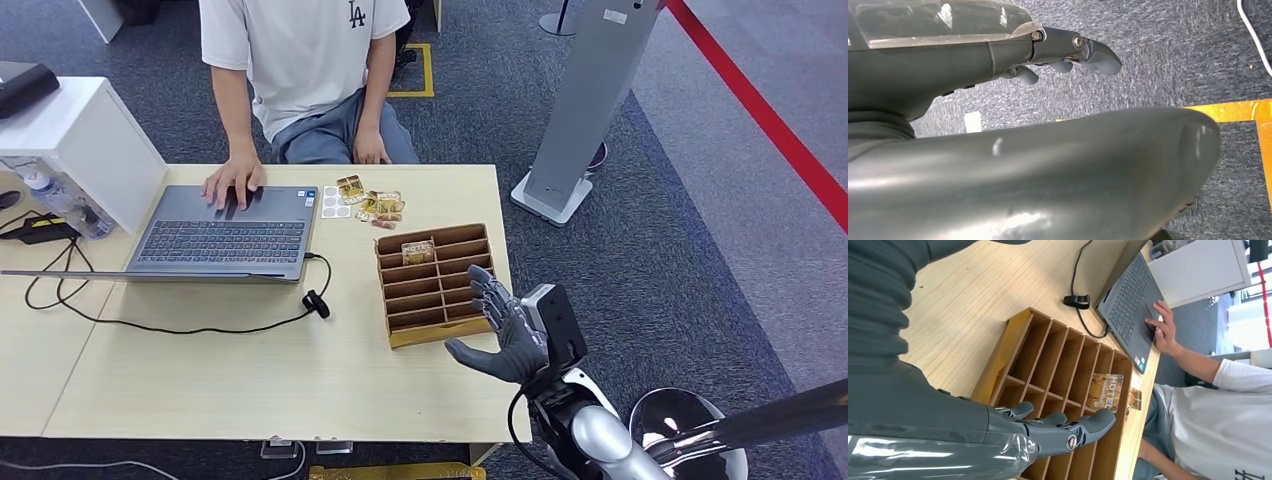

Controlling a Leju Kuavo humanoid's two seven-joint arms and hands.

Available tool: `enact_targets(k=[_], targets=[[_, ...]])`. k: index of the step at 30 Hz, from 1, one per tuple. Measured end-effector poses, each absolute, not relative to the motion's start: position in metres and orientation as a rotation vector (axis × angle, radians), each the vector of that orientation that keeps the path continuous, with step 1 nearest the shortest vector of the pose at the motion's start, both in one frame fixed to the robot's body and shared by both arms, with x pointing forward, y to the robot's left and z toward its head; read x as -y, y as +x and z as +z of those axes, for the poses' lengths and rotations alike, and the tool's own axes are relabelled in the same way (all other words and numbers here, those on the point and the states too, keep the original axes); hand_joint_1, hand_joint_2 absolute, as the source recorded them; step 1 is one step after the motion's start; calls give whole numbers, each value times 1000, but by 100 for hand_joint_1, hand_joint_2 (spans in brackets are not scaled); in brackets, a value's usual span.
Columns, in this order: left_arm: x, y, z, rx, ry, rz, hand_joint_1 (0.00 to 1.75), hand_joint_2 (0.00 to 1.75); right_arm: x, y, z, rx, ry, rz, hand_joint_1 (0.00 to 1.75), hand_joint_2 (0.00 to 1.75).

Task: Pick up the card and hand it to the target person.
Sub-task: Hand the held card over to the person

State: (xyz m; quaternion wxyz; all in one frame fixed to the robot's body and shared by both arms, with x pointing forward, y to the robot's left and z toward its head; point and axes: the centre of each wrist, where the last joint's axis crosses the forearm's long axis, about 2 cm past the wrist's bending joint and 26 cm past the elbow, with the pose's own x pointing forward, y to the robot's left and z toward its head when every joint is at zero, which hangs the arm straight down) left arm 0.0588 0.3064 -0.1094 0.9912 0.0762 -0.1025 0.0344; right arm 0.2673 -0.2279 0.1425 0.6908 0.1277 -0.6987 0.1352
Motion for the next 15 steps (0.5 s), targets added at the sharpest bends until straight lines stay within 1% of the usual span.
enact_targets(k=[15], targets=[[-309,59,-109,205,143,69,0,0,230,268,145,1550,336,320,0,175]])
